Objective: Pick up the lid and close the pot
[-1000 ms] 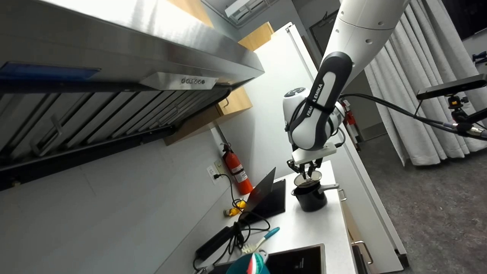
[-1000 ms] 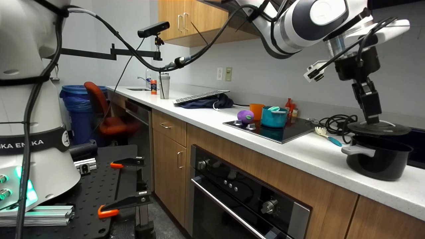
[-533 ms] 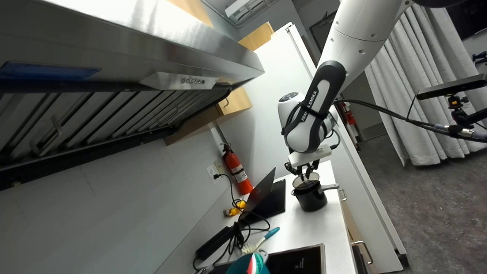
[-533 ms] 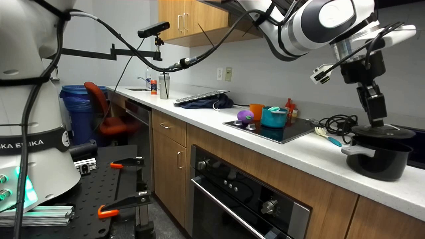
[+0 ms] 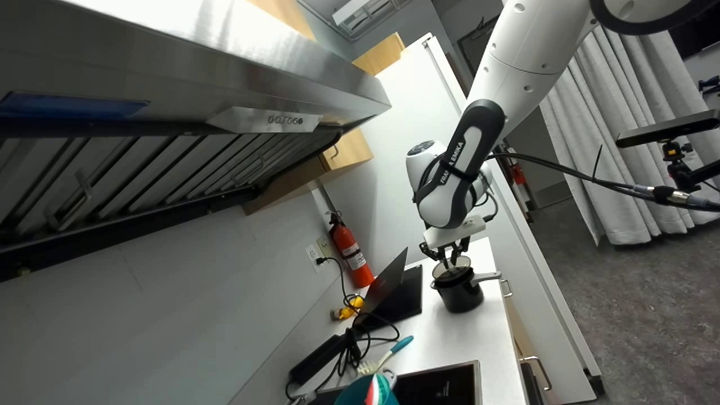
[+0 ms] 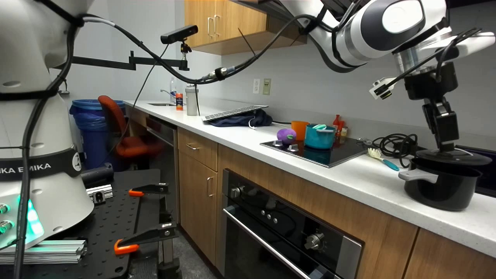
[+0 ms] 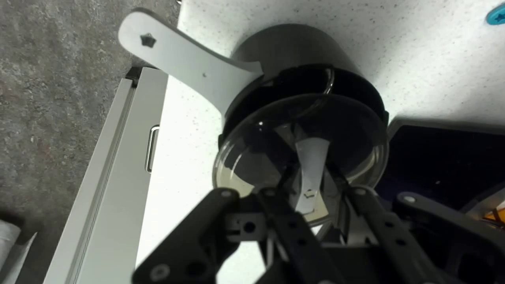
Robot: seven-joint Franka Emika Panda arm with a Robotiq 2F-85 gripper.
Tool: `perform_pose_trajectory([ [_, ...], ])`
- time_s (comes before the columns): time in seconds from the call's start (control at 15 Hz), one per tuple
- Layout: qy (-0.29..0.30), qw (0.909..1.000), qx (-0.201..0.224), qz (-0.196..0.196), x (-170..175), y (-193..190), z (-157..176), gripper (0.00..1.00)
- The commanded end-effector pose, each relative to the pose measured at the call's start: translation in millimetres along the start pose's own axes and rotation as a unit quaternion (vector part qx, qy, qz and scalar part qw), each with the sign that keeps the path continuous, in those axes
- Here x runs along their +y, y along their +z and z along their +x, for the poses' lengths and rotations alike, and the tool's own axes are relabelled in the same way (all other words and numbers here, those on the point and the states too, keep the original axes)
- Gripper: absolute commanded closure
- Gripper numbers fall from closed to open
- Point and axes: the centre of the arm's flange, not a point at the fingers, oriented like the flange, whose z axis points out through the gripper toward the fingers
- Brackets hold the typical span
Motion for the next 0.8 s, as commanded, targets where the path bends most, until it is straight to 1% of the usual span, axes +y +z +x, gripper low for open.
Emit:
perform_pose_trajectory([
  [0.0, 0.005, 1.0000, -0.006, -0.003, -12.4, 7.6, 12.3, 0.95],
  [0.4, 0.002, 0.9999, -0.009, -0.006, -16.4, 14.7, 11.2, 0.95],
  [0.47, 0.001, 0.9999, -0.009, -0.007, -16.7, 15.7, 11.0, 0.86],
  [0.53, 0.001, 0.9999, -0.011, -0.008, -16.9, 16.5, 10.8, 0.55],
  [0.6, 0.000, 0.9999, -0.011, -0.009, -16.9, 16.8, 10.7, 0.55],
  [0.73, 0.000, 0.9998, -0.013, -0.011, -17.0, 16.1, 10.8, 0.42],
])
